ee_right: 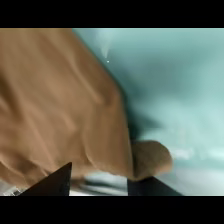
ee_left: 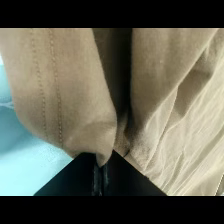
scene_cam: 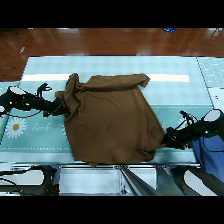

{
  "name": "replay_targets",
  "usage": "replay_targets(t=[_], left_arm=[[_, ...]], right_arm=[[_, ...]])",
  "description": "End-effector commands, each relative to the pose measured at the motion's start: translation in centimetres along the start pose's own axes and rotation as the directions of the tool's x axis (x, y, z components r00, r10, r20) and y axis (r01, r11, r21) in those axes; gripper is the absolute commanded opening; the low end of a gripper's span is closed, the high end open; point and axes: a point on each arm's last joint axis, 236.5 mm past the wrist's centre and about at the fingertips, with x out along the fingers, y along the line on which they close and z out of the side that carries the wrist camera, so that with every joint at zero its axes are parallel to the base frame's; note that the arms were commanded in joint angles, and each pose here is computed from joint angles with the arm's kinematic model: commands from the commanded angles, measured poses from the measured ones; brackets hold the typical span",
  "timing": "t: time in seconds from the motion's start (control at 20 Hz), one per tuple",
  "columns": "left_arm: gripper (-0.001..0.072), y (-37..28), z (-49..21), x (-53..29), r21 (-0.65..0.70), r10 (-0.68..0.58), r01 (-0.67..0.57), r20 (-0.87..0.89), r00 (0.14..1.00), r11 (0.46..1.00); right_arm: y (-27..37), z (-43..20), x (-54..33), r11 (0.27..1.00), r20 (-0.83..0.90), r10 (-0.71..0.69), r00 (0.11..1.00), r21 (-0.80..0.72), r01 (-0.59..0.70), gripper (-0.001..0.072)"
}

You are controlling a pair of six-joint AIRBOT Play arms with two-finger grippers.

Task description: Fold the shirts.

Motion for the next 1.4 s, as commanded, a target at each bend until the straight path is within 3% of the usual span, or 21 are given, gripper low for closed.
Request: replay_targets(t=[0.0,0.05,0.1,0.2,0.25,0.45,0.7,0.95,1.2,1.35], left_arm=[[0.0019,0.0,0.0,0.0,0.000,0.001,-0.001,0.001,1.000,1.000],[0.0019,0.0,0.1,0.0,0.000,0.002,-0.002,0.002,1.000,1.000],[0.0019,0.1,0.1,0.0,0.000,0.003,-0.003,0.005,1.000,1.000],[0.0019,0.1,0.2,0.0,0.000,0.003,-0.003,0.008,1.000,1.000],[0.0019,0.1,0.2,0.0,-0.001,0.003,-0.003,0.007,1.000,1.000],[0.0019,0.1,0.1,0.0,0.000,0.003,-0.003,0.006,1.000,1.000],[0.0019,0.0,0.2,0.0,-0.003,-0.001,0.001,0.008,1.000,1.000],[0.0019,-0.7,0.4,0.0,-0.016,-0.031,0.031,0.019,0.999,0.999],[0.0019,-2.8,1.0,0.4,-0.027,-0.089,0.091,0.042,0.995,0.996],[0.0019,-3.7,0.5,1.1,-0.005,-0.092,0.092,0.024,0.995,0.996]], right_arm=[[1.0,2.6,0.7,0.998,0.072,0.055,0.996,0.030,-0.057,0.0402],[1.1,2.9,0.9,0.997,0.075,0.063,0.995,0.037,-0.066,0.0399],[1.4,3.0,1.1,0.996,0.070,0.079,0.994,0.026,-0.081,0.0323],[3.3,3.0,1.0,0.985,0.063,0.164,0.984,-0.065,-0.160,0.0048],[4.8,3.0,0.7,0.969,0.064,0.227,0.972,-0.115,-0.219,0.0023],[6.6,3.6,0.0,0.946,0.084,0.300,0.950,-0.153,-0.285,0.0022],[7.0,11.0,-7.1,0.965,0.324,0.179,0.929,-0.243,-0.102,0.0022],[12.1,20.4,-16.9,0.945,0.497,0.220,0.839,-0.323,-0.056,0.0022],[16.1,30.5,-21.5,0.932,0.568,0.303,0.765,-0.344,-0.114,0.0022],[18.1,34.7,-21.2,0.910,0.558,0.397,0.728,-0.343,-0.233,0.0022]])
